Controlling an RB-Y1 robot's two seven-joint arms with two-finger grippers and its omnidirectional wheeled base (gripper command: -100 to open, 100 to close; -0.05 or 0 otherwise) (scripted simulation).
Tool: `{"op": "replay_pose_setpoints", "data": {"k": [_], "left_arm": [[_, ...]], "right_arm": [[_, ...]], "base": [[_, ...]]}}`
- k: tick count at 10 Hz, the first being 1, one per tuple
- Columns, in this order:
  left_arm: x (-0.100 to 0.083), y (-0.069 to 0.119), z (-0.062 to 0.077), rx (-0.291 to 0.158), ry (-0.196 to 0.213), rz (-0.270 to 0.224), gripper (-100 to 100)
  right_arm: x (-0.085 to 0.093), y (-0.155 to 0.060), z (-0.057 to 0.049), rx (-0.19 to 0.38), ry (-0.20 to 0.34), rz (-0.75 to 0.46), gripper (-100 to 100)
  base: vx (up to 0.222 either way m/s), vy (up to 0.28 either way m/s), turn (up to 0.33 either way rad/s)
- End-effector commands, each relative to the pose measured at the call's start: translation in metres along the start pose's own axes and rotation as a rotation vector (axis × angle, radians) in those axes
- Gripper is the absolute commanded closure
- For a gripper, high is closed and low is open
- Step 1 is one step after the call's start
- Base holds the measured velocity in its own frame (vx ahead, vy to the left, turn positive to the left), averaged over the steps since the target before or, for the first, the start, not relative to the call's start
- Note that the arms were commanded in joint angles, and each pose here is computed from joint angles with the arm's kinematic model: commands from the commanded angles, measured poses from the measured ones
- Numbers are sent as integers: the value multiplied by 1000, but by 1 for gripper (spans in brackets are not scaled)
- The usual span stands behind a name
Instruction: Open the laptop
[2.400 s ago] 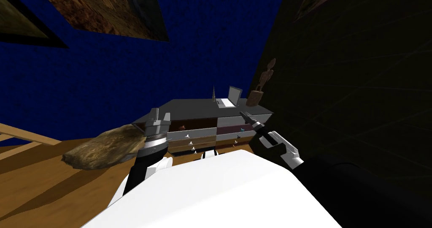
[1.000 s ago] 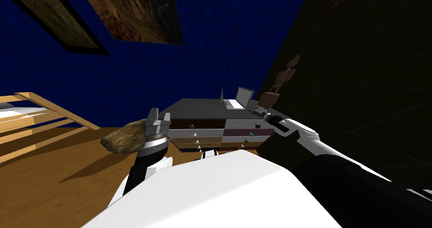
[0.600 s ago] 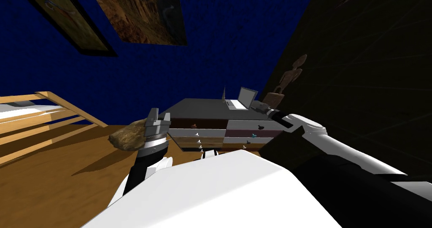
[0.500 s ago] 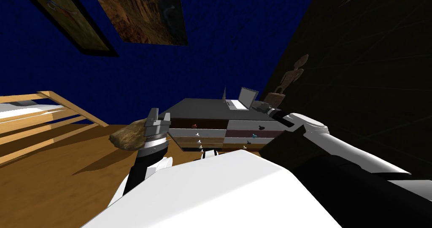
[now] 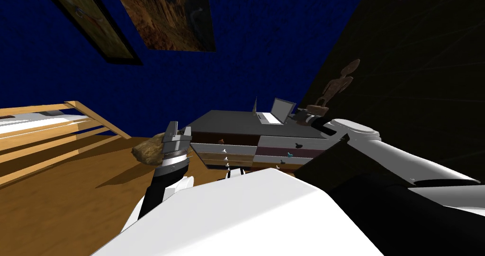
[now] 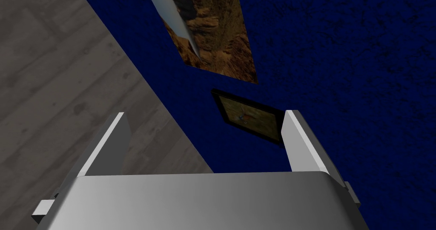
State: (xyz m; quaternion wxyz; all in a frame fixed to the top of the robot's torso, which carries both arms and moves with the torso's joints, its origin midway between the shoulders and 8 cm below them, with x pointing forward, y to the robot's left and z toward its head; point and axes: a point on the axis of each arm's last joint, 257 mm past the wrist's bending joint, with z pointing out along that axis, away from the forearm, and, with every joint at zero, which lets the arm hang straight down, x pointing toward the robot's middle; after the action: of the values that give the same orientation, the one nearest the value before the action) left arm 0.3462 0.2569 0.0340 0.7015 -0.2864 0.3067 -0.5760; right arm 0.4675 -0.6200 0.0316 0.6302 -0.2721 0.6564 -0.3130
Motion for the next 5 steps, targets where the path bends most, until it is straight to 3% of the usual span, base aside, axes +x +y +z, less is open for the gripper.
{"op": "replay_pose_setpoints", "data": {"k": [1, 3, 5], "left_arm": [[0, 0, 0, 0, 0, 0, 0], [0, 0, 0, 0, 0, 0, 0], [0, 0, 0, 0, 0, 0, 0]], "right_arm": [[-9, -29, 3, 28, 15, -99, -100], [-14, -46, 5, 46, 25, -159, -100], [-11, -43, 4, 41, 22, -144, -100]], "base": [[18, 24, 73], [14, 25, 50], [3, 5, 4]]}}
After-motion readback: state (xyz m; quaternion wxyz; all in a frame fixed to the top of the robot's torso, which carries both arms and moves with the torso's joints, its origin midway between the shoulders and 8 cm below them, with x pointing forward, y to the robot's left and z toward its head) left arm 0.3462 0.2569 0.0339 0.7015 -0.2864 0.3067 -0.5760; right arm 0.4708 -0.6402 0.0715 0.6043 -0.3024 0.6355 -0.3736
